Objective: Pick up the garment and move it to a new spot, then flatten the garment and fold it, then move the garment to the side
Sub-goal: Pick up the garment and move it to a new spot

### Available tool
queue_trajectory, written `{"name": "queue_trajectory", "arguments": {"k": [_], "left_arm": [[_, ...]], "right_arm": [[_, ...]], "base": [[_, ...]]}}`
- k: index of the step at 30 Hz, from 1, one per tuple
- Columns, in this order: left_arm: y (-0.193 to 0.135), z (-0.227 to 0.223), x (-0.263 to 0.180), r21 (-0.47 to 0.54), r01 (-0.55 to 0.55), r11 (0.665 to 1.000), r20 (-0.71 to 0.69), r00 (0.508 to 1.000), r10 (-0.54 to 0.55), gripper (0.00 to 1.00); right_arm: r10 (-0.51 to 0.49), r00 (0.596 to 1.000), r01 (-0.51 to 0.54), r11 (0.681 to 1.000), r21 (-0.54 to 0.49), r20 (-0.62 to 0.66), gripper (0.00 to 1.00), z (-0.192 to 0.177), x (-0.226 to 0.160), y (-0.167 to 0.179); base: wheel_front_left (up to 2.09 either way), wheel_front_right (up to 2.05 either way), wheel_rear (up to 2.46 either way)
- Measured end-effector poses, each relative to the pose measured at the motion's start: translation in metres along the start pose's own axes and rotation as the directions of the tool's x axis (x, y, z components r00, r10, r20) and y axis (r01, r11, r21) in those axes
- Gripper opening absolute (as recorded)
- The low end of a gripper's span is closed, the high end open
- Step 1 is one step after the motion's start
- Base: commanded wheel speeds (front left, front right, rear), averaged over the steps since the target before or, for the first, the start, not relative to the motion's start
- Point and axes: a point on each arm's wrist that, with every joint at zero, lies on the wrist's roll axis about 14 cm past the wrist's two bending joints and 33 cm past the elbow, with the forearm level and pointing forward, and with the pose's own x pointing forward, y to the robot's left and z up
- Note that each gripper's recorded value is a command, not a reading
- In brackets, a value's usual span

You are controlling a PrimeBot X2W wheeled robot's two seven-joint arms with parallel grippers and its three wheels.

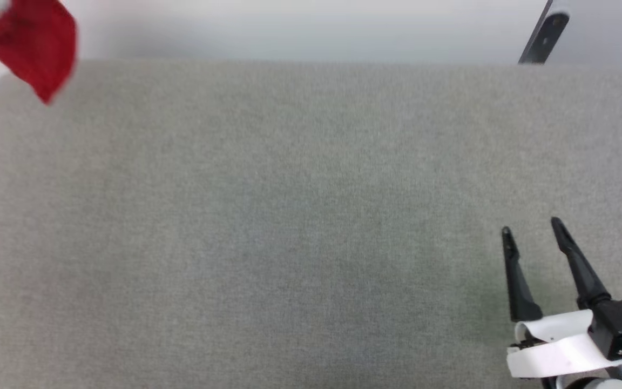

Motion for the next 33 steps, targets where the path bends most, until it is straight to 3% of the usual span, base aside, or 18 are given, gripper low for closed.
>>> {"name": "queue_trajectory", "arguments": {"k": [9, 13, 24, 28, 33], "left_arm": [[-0.065, -0.033, -0.036, -0.018, 0.206, 0.978, 0.032, 0.978, -0.206, 0.0], [-0.118, -0.071, -0.045, -0.044, 0.333, 0.942, -0.026, 0.942, -0.334, 0.0], [-0.232, -0.115, -0.1, -0.099, 0.578, 0.81, -0.033, 0.811, -0.584, 0.0], [-0.261, -0.128, -0.113, -0.112, 0.63, 0.769, -0.062, 0.768, -0.638, 0.0], [-0.281, -0.167, -0.116, -0.136, 0.645, 0.752, -0.188, 0.729, -0.659, 0.0]], "right_arm": [[-0.132, 0.99, 0.135, 0.987, -0.092, 0.038, 1.0, 0.022, -0.025, -0.045], [-0.229, 0.973, 0.232, 0.964, -0.133, 0.034, 1.0, 0.024, -0.043, -0.077], [-0.428, 0.903, 0.426, 0.885, -0.19, 0.03, 1.0, 0.031, -0.101, -0.136], [-0.462, 0.886, 0.461, 0.866, -0.191, 0.042, 1.0, 0.036, -0.115, -0.144], [-0.492, 0.869, 0.491, 0.851, -0.184, 0.044, 1.0, 0.038, -0.129, -0.15]], "base": [[0.0, 0.0, 0.0], [0.0, 0.0, 0.0], [0.0, 0.0, 0.0], [0.0, 0.0, 0.0], [0.0, 0.0, 0.0]]}}
